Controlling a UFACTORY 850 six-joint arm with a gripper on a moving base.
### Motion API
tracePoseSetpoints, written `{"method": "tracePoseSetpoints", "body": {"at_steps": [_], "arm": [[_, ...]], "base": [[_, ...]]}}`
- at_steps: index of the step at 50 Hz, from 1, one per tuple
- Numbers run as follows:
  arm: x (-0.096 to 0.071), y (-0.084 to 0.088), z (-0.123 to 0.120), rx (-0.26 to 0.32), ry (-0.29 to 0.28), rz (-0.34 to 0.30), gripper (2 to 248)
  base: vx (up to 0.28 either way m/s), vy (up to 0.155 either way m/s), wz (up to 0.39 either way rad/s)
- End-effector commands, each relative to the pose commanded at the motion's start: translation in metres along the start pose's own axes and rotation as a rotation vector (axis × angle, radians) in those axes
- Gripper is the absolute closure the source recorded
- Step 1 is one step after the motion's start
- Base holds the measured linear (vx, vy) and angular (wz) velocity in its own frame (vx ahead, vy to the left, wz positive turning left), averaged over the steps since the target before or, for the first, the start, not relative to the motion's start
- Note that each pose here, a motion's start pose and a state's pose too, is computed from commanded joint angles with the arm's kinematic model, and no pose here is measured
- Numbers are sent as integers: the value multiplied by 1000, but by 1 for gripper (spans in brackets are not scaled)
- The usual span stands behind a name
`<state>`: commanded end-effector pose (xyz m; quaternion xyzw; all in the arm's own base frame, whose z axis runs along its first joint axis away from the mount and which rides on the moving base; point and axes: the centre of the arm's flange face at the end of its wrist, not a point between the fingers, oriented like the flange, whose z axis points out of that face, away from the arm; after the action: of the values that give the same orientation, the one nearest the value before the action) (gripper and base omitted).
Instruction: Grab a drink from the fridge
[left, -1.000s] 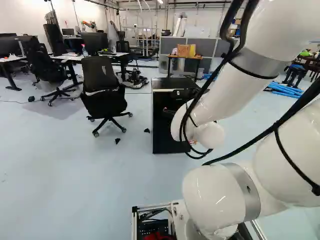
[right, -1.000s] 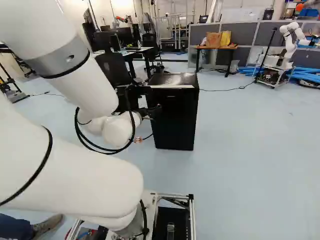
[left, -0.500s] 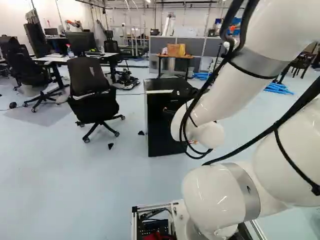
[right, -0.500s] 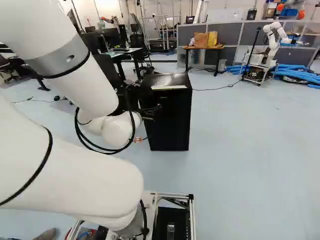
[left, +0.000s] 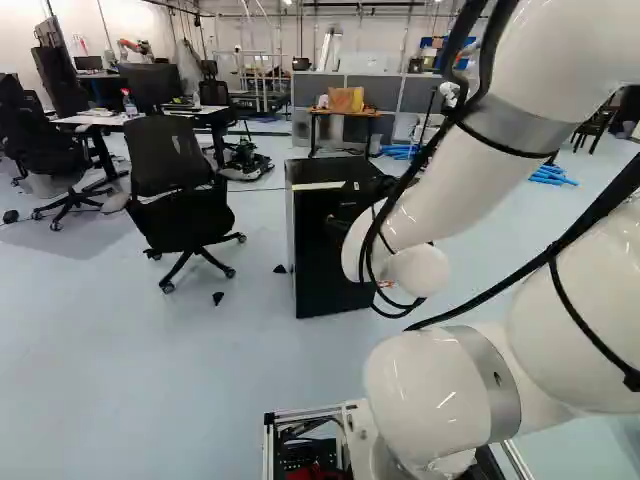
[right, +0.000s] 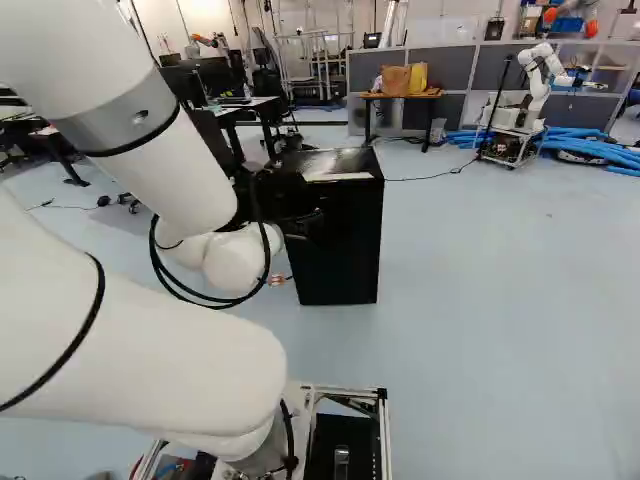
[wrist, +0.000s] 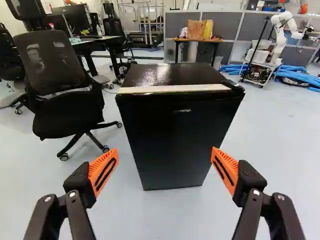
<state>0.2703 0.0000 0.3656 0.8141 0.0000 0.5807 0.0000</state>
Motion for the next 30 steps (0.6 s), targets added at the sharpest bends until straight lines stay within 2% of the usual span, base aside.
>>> {"method": "tracePoseSetpoints", "body": {"at_steps": [30], "arm": [[0, 0, 0, 0, 0, 0, 3]], "base": [[36, 46, -8]]}}
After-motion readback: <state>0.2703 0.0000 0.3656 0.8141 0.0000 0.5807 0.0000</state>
